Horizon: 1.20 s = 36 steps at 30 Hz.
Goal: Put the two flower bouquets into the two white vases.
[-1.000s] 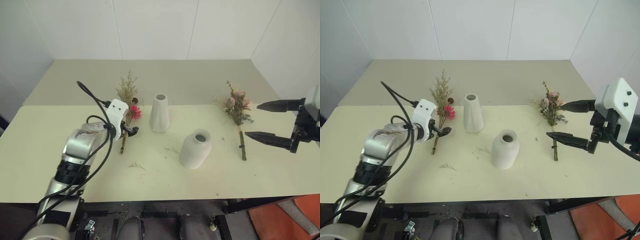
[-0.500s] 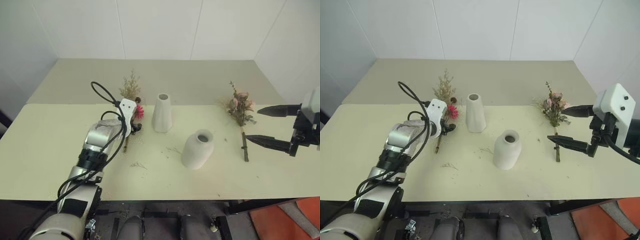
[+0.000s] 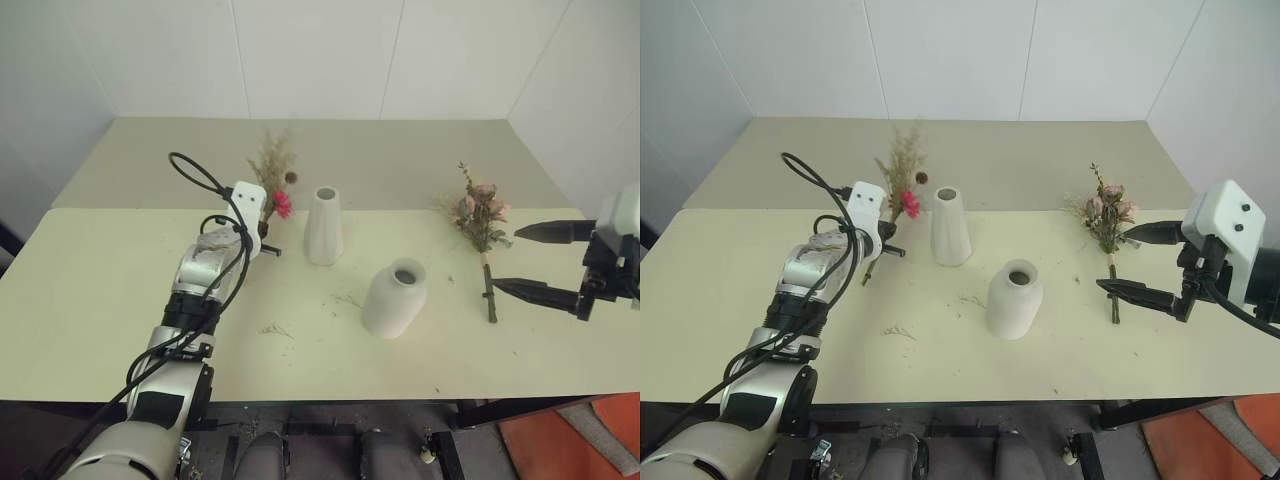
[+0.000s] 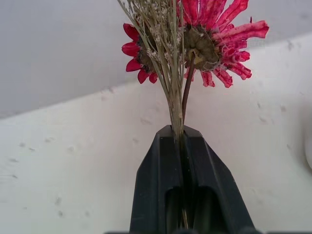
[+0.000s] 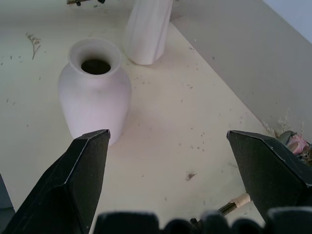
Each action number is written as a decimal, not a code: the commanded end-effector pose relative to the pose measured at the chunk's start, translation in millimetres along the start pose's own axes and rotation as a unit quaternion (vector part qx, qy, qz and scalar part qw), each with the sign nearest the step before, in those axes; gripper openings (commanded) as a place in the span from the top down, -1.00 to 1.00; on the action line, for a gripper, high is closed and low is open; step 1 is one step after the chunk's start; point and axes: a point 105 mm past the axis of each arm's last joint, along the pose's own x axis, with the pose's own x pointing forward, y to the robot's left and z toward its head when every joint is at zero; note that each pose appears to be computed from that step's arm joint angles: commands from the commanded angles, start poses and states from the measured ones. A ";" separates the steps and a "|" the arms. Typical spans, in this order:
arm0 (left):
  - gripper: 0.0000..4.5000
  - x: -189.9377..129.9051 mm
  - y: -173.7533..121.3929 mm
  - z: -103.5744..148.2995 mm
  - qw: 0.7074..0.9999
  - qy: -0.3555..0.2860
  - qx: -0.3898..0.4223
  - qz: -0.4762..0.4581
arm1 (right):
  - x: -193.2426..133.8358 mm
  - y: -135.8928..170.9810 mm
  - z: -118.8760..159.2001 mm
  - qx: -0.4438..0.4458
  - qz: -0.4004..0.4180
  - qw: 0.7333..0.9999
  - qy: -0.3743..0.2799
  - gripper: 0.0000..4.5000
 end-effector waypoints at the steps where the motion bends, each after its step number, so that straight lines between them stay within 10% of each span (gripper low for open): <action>1: 0.99 -9.1 21.7 71.8 0.984 -0.161 -0.066 0.039 | -7.4 -3.8 14.0 -0.034 -0.023 0.999 -0.016 -1.00; 6: 0.99 -24.2 50.6 136.6 0.926 -0.325 -0.192 0.023 | -5.3 -3.1 11.0 -0.035 -0.027 0.999 -0.017 -1.00; 14: 0.99 -29.2 51.6 161.5 0.808 -0.432 -0.386 -0.111 | -6.5 7.5 7.1 -0.023 -0.039 0.999 -0.030 -1.00; 36: 0.99 -34.9 -39.1 166.0 0.731 -0.448 -0.376 -0.352 | -20.5 20.8 4.3 -0.011 -0.078 0.997 -0.028 -1.00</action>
